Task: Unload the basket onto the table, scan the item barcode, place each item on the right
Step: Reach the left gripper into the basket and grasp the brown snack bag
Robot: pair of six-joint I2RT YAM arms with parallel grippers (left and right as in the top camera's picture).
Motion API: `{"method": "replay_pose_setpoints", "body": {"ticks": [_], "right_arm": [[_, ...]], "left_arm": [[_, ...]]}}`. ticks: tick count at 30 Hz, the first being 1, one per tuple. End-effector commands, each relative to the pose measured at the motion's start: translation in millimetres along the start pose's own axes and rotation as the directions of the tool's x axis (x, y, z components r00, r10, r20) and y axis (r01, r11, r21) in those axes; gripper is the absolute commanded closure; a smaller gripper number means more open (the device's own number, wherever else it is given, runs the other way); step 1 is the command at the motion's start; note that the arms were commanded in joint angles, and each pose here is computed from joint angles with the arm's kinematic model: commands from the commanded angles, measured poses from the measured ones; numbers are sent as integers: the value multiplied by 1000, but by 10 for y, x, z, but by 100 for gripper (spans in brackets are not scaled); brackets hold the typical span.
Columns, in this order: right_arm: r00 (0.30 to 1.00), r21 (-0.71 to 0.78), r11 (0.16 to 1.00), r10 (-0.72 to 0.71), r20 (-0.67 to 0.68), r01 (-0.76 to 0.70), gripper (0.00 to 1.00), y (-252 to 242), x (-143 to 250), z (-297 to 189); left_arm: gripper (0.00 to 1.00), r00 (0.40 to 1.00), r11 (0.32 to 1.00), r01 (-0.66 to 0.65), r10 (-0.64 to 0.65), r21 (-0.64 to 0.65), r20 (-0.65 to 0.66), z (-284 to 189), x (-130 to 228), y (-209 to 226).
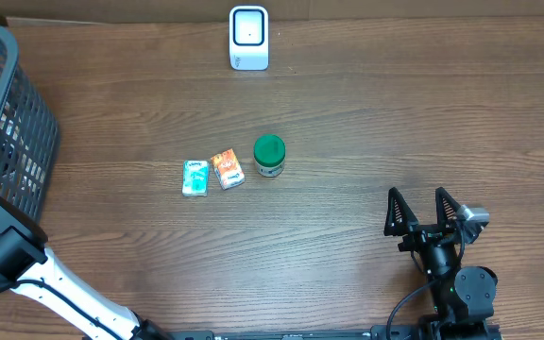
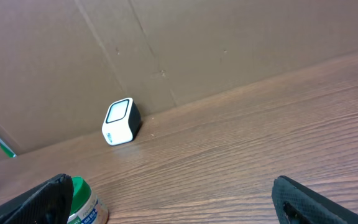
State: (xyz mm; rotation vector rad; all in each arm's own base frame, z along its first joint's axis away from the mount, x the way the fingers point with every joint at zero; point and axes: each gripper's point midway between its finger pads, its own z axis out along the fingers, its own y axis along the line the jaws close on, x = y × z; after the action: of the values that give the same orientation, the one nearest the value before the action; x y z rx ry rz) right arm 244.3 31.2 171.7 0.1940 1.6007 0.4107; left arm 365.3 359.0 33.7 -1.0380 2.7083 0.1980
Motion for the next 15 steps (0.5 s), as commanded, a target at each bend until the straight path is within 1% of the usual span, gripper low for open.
{"method": "replay_pose_setpoints", "body": {"ticks": [1,2,3,4,7,11,15], "right_arm": [[1000,3,1000,0,7,0,0,-13,11,2],[1000,3,1000,0,7,0,0,-13,11,2],[1000,3,1000,0,7,0,0,-13,11,2],[1000,3,1000,0,7,0,0,-13,11,2],[1000,3,1000,0,7,0,0,-13,11,2],[1000,3,1000,0,7,0,0,-13,11,2],[1000,3,1000,0,7,0,0,-13,11,2]], "left_arm": [[48,987,1000,-18,21,18,-157,404,430,-87],[53,986,1000,-14,17,18,-165,409,450,-87],[66,985,1000,-15,18,17,-172,404,467,-85],[69,984,1000,-15,18,17,-175,399,474,-84],[69,983,1000,-15,18,17,-184,388,495,-84],[74,980,1000,-16,19,18,-197,342,512,-82],[77,976,1000,-14,15,8,-219,175,496,-59]]}}
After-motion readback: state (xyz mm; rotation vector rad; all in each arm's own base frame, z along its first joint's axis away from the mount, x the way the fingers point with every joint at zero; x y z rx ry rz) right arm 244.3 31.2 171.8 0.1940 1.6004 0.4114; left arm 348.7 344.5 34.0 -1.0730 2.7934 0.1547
